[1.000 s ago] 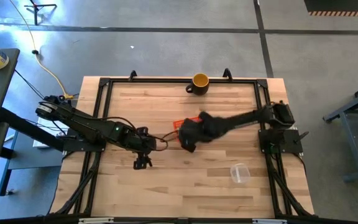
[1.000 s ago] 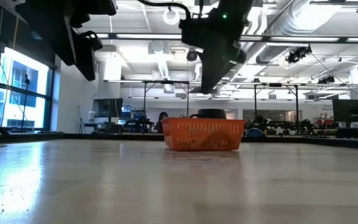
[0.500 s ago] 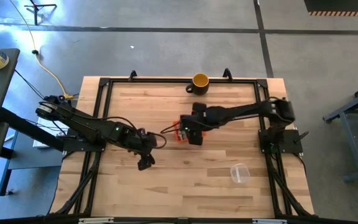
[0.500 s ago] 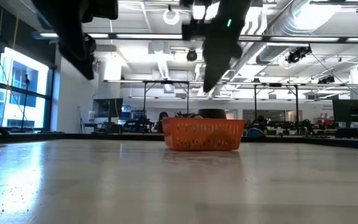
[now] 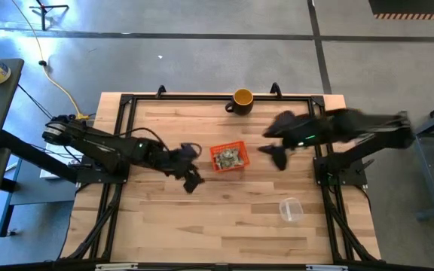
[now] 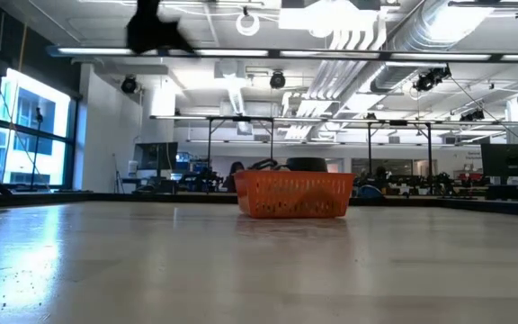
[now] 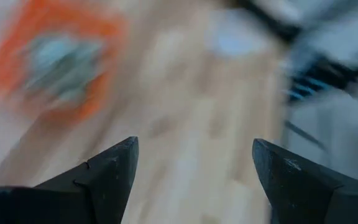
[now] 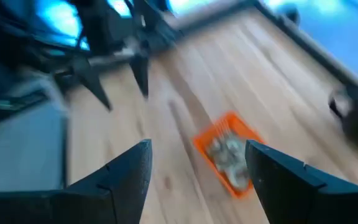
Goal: Pick and place items into bin
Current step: Return to Home Position
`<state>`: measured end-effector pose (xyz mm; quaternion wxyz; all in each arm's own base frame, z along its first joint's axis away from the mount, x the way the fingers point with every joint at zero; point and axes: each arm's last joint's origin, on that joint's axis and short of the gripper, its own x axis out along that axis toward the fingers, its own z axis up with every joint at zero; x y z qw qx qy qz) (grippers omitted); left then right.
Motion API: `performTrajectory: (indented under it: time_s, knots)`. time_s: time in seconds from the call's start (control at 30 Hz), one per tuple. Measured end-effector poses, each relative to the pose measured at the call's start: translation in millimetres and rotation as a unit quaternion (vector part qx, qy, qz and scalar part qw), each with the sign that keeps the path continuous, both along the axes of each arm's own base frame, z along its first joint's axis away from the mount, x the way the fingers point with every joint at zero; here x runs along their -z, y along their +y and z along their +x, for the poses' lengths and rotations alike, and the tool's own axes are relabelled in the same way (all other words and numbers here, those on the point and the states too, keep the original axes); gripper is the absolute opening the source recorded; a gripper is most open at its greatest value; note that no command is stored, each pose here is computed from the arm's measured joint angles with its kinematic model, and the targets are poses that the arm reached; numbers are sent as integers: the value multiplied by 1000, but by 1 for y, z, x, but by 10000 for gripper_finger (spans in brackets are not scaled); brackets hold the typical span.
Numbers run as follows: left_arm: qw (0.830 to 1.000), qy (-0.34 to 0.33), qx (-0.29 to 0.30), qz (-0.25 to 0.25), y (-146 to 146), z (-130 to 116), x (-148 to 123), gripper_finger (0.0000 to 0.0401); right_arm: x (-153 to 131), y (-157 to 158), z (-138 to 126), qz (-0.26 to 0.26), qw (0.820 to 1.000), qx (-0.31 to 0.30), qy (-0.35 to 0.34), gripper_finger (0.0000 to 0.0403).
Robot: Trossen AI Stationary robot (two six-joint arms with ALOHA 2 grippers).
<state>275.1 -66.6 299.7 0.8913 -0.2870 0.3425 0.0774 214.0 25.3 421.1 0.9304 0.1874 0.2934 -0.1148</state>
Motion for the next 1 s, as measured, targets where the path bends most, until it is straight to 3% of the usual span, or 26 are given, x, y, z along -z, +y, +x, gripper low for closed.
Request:
performTrajectory:
  time_s: [0.07,0.13,0.23,0.3,0.37,0.43,0.53,0.6,0.67,0.77,1.0]
  knots:
    - [995,-70,69,17,0,7,-13,349,-11,5,-17,-23,998,-44,-39,249]
    - [986,-130,99,29,5,13,-15,349,-3,10,-27,-33,996,-70,-49,249]
    - [983,-150,102,16,5,17,27,349,51,20,-31,4,995,-88,-55,249]
    - [975,-169,146,-18,1,15,50,349,82,26,-26,40,983,-136,-115,249]
    - [950,-236,202,-34,12,14,36,349,90,15,-34,63,968,-179,-166,249]
    - [933,-284,222,4,37,-1,11,349,78,-4,-55,62,959,-174,-215,249]
    - [945,-269,178,52,68,-21,3,349,94,-20,-88,46,970,-125,-203,249]
    - [960,-221,162,54,82,-36,20,349,107,-25,-105,41,971,-121,-202,249]
    - [957,-239,146,72,89,-51,18,349,120,-28,-125,38,974,-90,-204,249]
    - [945,-287,118,101,96,-78,9,349,126,-29,-148,24,959,-75,-272,249]
    - [949,-290,73,98,107,-108,31,349,165,-30,-162,13,952,-40,-302,249]
